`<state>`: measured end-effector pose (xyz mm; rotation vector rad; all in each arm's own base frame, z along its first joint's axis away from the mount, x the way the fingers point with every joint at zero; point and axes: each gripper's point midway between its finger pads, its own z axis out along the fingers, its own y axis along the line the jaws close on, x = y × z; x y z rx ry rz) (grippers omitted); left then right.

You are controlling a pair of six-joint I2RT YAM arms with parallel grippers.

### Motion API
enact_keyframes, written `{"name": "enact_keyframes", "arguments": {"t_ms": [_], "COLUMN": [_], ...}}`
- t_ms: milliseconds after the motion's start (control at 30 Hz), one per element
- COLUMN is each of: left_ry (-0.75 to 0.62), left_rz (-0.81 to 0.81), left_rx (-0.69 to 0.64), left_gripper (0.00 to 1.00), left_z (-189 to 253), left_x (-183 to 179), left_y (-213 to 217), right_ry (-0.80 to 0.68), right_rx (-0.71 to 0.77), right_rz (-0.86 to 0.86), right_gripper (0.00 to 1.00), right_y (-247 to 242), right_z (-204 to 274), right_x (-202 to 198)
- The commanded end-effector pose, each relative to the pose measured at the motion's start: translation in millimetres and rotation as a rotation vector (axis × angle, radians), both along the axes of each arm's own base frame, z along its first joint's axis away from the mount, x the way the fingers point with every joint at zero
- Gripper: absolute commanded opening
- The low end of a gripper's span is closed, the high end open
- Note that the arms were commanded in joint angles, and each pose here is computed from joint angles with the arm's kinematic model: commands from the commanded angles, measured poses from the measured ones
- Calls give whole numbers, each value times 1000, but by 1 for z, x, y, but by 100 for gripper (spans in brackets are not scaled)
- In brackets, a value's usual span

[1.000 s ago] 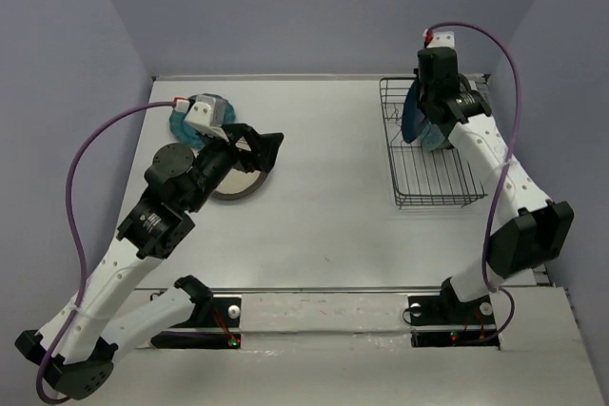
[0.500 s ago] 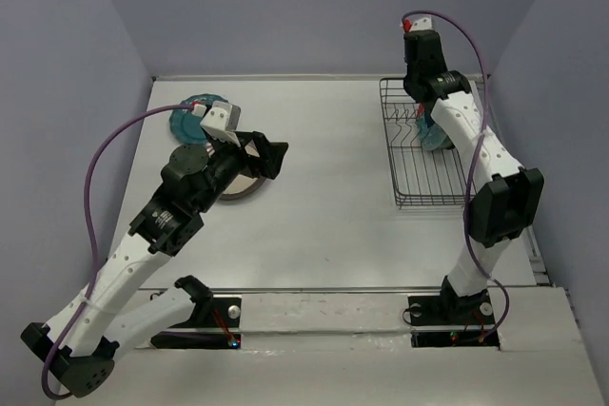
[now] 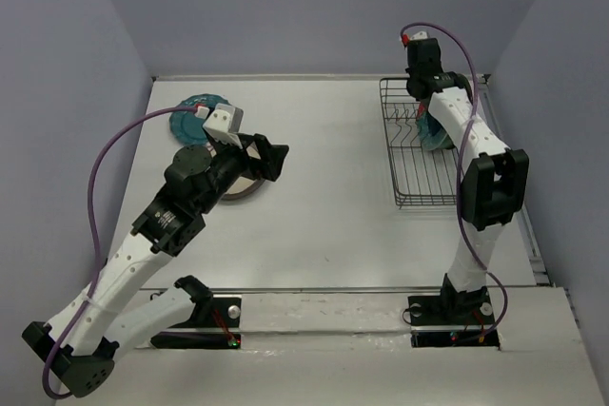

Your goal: Load the plates into the dish rack

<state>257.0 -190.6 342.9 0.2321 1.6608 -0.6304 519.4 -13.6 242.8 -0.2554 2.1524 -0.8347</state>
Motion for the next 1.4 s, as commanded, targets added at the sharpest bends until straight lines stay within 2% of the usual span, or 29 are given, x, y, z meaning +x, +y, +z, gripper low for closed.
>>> {"name": "enact_keyframes", "arguments": {"t_ms": [0, 467, 800, 867, 933, 967, 1000, 1033, 1167, 1267, 1367], "left_ry": [-46, -42, -41, -37, -31, -31, -26, -22, -5, 18, 46], "left_rz": [0, 12, 24, 27, 29, 30, 36, 39, 60, 84, 129], "left_rx": [-11, -1, 2, 5, 10, 10, 13, 16, 19, 29, 26], "left_gripper": [99, 99, 99, 99, 99, 99, 99, 99, 99, 99, 99], "left_z": [8, 5, 4, 2, 0, 0, -2, -4, -10, -18, -26], "left_x": [4, 6, 8, 9, 10, 10, 12, 13, 19, 27, 37], "left_y": [-2, -1, 1, 1, 0, 0, 1, 1, 3, 4, 10], "right_ry": [-196, -87, -83, -88, -96, -103, -117, -123, -175, -232, -282], "right_rx": [53, 120, 204, 204, 208, 214, 223, 229, 273, 302, 344], "right_rz": [3, 41, 31, 20, 17, 9, 6, 6, 26, 28, 32], "right_gripper": [7, 7, 7, 15, 19, 31, 37, 47, 69, 79, 86], "right_y": [2, 17, 18, 17, 17, 13, 13, 14, 19, 20, 22], "right_z": [49, -17, -44, -44, -41, -39, -34, -31, -7, 19, 42], "right_x": [18, 25, 30, 31, 31, 31, 30, 30, 28, 21, 13]}}
